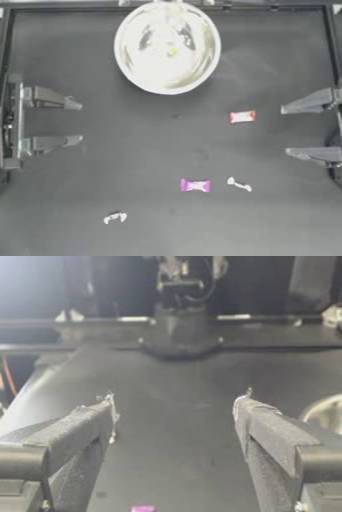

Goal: Put candies in bowl

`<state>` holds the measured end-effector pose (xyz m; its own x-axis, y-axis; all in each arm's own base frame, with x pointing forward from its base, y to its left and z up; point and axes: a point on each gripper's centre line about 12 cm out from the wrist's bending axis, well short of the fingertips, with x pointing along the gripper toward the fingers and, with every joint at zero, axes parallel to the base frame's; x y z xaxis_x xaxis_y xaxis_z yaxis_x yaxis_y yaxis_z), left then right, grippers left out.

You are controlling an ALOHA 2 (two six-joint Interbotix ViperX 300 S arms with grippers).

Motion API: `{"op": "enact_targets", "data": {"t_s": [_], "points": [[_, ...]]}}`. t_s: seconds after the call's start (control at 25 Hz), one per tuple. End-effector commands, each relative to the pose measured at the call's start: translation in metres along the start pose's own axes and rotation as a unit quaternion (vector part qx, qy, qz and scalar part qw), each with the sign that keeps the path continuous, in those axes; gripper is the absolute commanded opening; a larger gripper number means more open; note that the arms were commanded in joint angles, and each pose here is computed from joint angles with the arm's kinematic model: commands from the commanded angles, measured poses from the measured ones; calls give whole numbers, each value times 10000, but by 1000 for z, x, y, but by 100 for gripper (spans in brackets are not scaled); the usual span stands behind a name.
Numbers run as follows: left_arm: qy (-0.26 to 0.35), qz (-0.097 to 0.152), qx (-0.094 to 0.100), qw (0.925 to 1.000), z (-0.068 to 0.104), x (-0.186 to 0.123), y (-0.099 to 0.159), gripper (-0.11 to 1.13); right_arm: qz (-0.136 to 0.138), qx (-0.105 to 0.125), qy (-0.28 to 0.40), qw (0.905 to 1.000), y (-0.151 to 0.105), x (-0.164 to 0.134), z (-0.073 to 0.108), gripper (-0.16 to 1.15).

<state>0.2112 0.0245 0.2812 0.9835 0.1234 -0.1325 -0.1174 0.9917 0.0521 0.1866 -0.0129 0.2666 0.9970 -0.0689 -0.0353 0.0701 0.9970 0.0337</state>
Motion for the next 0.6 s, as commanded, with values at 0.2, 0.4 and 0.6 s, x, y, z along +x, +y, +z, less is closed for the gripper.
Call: {"op": "enact_targets", "data": {"t_s": [0.2,0.4,0.6], "points": [[-98,0,-22,9999,3,-3,0,91,-824,90,1326,9877,-32,13,21,99],[-39,-18,-28,10000,1,-2,-1,91,-1558,177,2748,9486,-65,11,19,99],[21,-51,-15,10000,-2,0,-2,91,-1430,5,3523,9249,-73,28,11,99]]}}
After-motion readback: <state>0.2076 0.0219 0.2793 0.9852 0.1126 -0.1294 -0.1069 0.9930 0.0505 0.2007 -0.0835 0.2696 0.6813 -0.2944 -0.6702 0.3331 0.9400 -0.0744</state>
